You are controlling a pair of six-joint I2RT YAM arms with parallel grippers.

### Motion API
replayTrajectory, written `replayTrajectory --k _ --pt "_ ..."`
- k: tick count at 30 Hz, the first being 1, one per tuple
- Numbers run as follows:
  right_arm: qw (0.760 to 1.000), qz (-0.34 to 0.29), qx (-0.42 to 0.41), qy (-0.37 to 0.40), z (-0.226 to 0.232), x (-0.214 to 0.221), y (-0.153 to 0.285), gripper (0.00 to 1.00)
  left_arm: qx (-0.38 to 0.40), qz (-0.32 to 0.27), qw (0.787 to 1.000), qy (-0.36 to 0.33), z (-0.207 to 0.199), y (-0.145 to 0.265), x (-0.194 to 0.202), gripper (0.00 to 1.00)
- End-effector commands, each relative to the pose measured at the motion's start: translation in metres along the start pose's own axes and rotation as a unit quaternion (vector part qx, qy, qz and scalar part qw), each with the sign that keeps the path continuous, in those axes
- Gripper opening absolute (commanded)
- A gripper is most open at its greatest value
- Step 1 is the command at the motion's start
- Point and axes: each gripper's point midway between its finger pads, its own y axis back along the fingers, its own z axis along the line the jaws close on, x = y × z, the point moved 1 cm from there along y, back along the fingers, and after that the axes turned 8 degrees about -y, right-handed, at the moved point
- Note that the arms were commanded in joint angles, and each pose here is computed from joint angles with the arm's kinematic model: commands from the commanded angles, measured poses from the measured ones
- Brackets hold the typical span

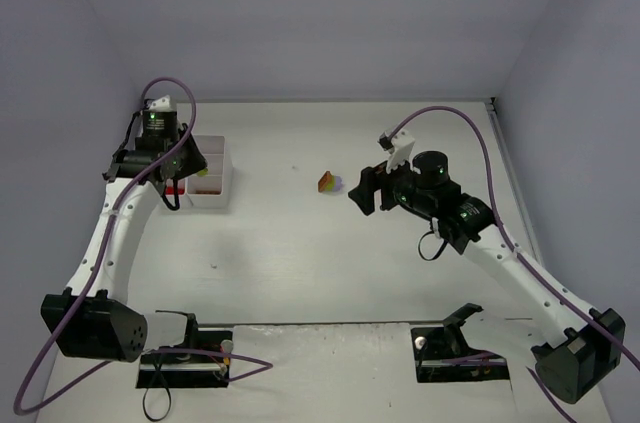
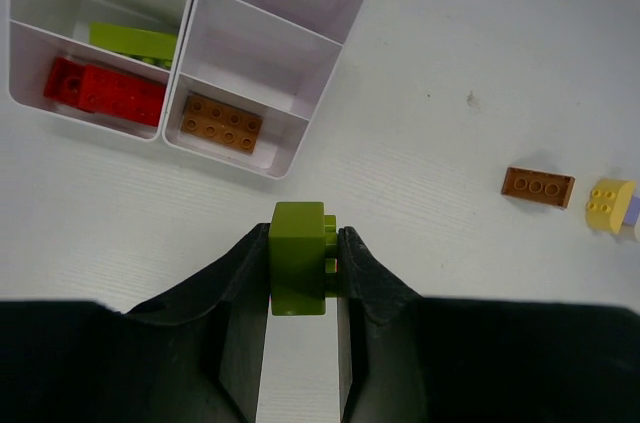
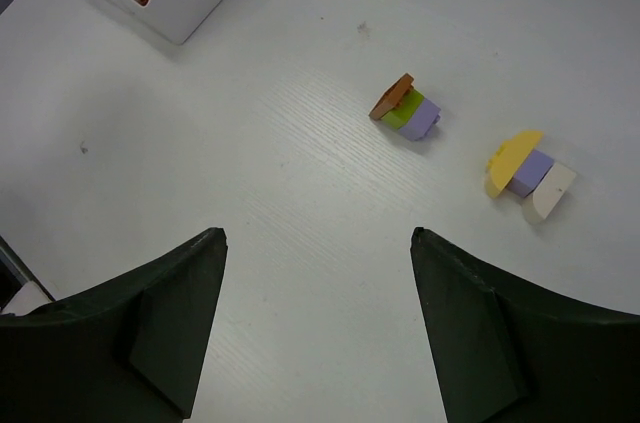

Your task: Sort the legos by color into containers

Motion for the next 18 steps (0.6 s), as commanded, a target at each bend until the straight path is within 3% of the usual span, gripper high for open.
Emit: replayTrajectory --k 1,18 --pt "0.999 -0.046 0.006 -0.007 0.005 -0.033 0.012 0.71 -0.025 -0.043 0.999 0.014 0.010 0.015 -0.018 0.00" --pt "0.998 -0.042 0.033 -0.046 -0.001 -0.025 0.019 0.73 -0.055 -0.067 0.996 0.025 0.019 0.020 -0.029 0.00"
